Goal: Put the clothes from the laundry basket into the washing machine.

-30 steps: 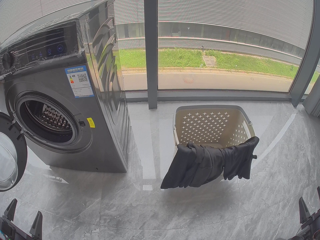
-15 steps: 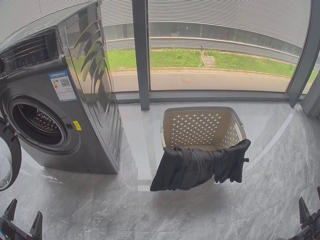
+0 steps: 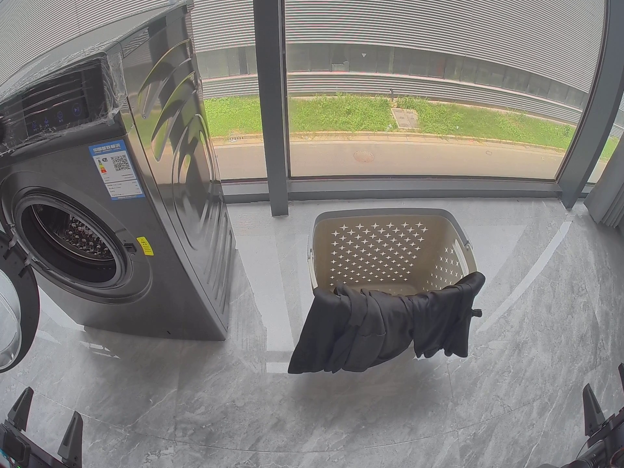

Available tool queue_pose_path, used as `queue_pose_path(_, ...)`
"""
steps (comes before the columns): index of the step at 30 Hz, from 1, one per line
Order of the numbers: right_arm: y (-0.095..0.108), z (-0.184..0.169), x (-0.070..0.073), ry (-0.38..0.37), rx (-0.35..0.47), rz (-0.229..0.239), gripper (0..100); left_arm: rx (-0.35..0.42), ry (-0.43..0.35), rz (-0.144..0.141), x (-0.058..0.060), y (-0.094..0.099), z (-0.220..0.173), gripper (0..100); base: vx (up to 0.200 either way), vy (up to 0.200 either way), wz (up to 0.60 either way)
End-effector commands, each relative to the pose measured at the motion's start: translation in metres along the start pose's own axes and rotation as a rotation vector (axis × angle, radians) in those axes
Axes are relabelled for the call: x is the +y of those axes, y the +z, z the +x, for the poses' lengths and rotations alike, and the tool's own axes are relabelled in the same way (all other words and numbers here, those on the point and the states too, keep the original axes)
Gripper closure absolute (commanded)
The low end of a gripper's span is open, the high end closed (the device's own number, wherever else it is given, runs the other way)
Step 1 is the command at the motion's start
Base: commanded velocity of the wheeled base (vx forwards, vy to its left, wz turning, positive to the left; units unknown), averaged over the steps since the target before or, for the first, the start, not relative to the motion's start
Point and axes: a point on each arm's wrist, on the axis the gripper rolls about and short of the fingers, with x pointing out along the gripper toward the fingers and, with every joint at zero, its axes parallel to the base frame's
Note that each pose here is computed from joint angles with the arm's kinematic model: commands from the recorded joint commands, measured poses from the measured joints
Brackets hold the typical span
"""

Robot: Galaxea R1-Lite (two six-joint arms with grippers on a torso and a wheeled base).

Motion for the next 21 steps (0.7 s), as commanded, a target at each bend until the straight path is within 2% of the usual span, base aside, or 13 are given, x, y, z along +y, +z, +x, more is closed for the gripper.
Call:
queue_pose_path(1,-0.0052,0.0000,0.0000,0.000,0.001,0.000,0,0.001,-0.001,-0.001,0.0001,-0.0052,0.0000,0,0.000,0.000,0.00)
queue_pose_path(11,-0.0052,0.0000,0.0000,0.000,0.001,0.000,0,0.001,0.001,0.001,0.0001,-0.0052,0.0000,0,0.000,0.000,0.00)
queue_pose_path(21,-0.0052,0.0000,0.0000,-0.001,0.001,0.000,0,0.001,0.001,0.001,0.0001,-0.0052,0.0000,0,0.000,-0.200,0.00)
